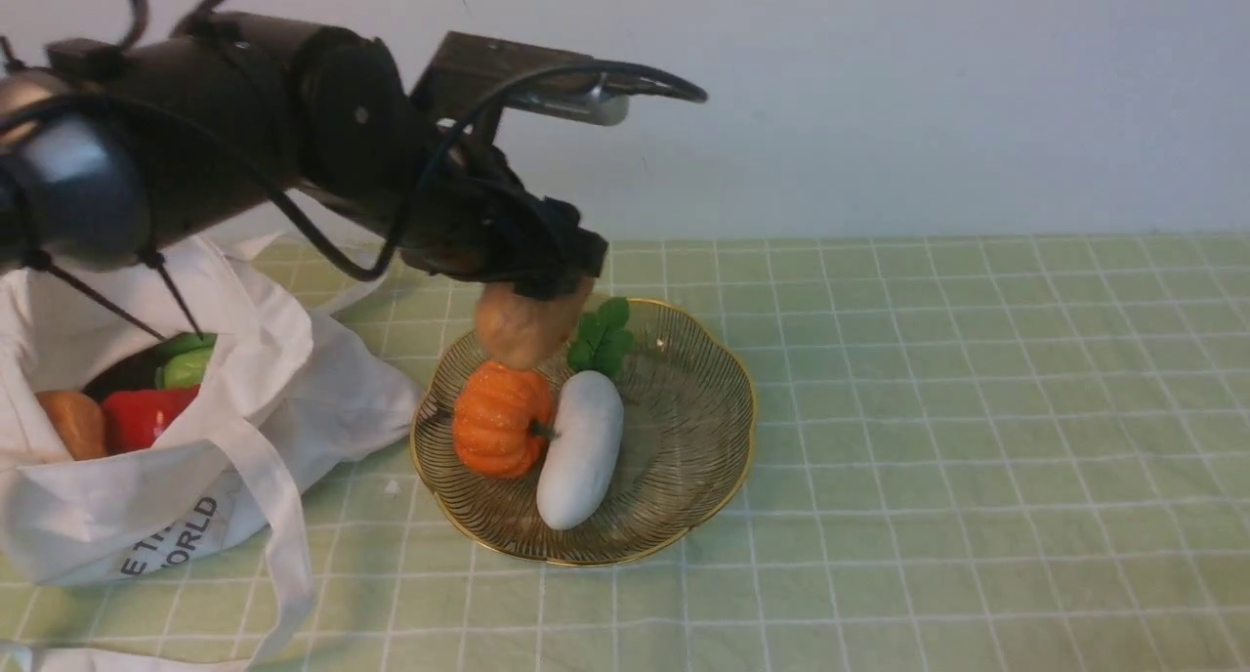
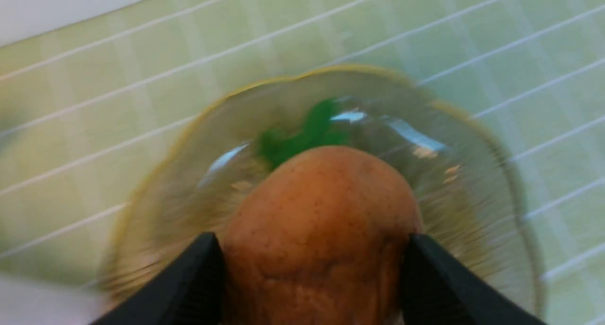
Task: Take vegetables from bag on green coffee tablecloth place on plate.
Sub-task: 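Take the potato out of the bag and place it on the plate with the left gripper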
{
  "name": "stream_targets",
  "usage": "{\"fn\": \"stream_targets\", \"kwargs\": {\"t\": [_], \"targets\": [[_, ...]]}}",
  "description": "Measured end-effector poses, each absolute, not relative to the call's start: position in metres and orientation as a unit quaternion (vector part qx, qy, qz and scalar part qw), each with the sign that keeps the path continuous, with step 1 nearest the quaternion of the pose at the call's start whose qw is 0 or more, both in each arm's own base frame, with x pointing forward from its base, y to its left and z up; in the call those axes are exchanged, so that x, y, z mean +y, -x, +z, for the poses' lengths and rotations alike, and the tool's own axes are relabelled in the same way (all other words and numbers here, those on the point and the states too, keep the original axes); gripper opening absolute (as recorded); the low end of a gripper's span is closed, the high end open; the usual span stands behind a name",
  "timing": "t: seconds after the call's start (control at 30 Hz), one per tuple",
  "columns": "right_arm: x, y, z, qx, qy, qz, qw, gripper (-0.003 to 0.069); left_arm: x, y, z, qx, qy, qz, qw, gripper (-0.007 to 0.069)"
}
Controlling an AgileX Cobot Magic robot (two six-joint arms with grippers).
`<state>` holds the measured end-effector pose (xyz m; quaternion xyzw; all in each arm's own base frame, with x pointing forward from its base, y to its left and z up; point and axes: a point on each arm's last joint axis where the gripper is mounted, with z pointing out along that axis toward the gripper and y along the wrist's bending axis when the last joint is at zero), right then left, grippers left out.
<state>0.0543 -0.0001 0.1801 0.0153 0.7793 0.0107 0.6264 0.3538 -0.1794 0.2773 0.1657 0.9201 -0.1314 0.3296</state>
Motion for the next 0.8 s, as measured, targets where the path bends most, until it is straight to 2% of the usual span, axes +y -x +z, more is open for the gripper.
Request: {"fn": "stream_targets", "kwargs": {"t": [0.1,0.2,0.4,0.57,0.63,0.73,0.8], "targets": [[0.000,-0.054,0.180,0.779,-0.015,0.011,0.626,-0.0015,-0.208,-0.353,0.261,0.914,-0.172,-0.161,0.331,0.0429],[0.000,-0.054,0.180,0.779,-0.015,0.011,0.626,-0.0015,-0.225,-0.355,0.243,0.911,-0.181,-0.169,0.331,0.0429],[0.000,-0.054,0.180,0.779,-0.015,0.011,0.626,-0.0015,-0.235,-0.361,0.213,0.915,-0.197,-0.157,0.314,0.0429],[0.000,-0.054,0.180,0.779,-0.015,0.011,0.626,-0.0015,-0.235,-0.362,0.210,0.915,-0.196,-0.157,0.316,0.0432],[0.000,-0.054,0.180,0.779,-0.015,0.011,0.626,-0.0015,-0.235,-0.362,0.210,0.915,-0.195,-0.157,0.316,0.0463],[0.000,-0.054,0.180,0.779,-0.015,0.011,0.626,-0.0015,-0.235,-0.361,0.210,0.917,-0.196,-0.156,0.310,0.0591],[0.000,-0.054,0.180,0.779,-0.015,0.011,0.626,-0.0015,-0.234,-0.360,0.211,0.919,-0.198,-0.155,0.303,0.0633]]}}
